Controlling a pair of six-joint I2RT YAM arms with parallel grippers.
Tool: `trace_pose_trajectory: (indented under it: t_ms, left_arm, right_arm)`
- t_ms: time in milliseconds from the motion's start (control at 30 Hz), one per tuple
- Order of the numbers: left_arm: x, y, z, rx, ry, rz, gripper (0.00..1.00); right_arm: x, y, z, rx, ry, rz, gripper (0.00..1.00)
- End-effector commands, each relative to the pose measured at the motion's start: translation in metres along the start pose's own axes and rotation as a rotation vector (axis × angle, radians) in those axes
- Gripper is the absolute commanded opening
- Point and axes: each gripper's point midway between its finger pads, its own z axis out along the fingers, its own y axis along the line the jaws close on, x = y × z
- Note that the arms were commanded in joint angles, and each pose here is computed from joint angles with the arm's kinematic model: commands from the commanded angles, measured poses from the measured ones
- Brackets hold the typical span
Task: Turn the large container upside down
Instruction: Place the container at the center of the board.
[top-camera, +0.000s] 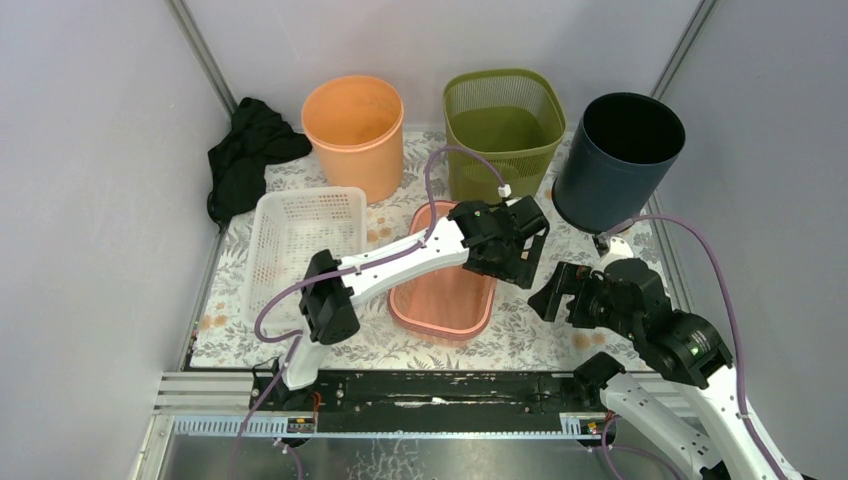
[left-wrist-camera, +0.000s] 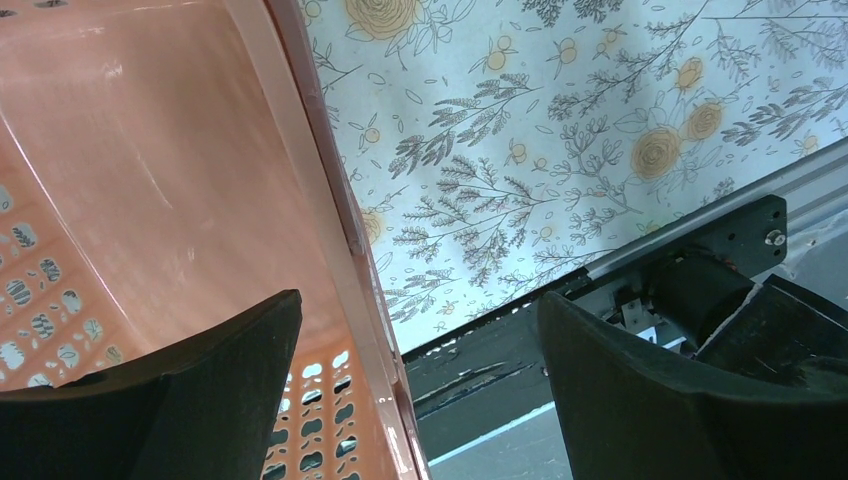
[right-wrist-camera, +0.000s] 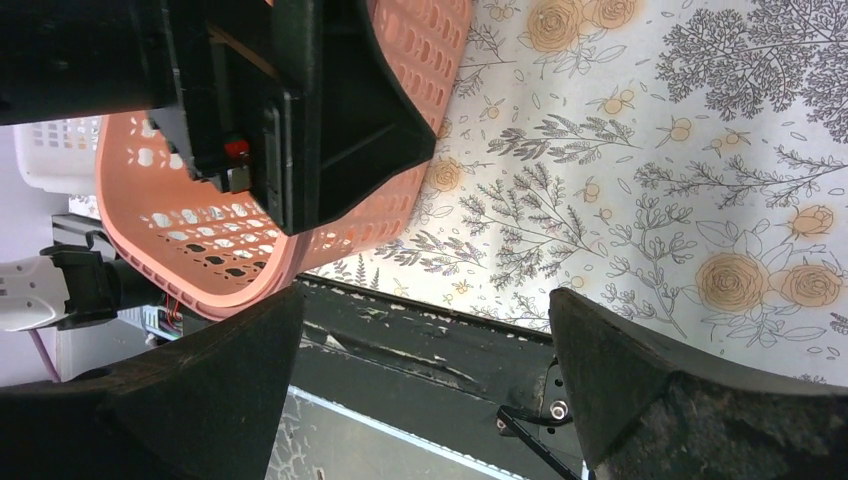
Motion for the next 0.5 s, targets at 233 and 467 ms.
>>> trace_pose_trajectory:
  t_ms: [233,467]
  left_arm:
    - [0.011,0.014,0.030,-0.088,0.038,0.022,0.93]
    - [0.021,0.033,0.040,-0.169,0.056,0.028,0.91]
  right_arm:
    - [-0.012,0.020,-0.016,-0.129,-0.082,-0.045,0.99]
    - [-0.011,0.023,-0.024,-0.156,-0.085,-0.061,0.99]
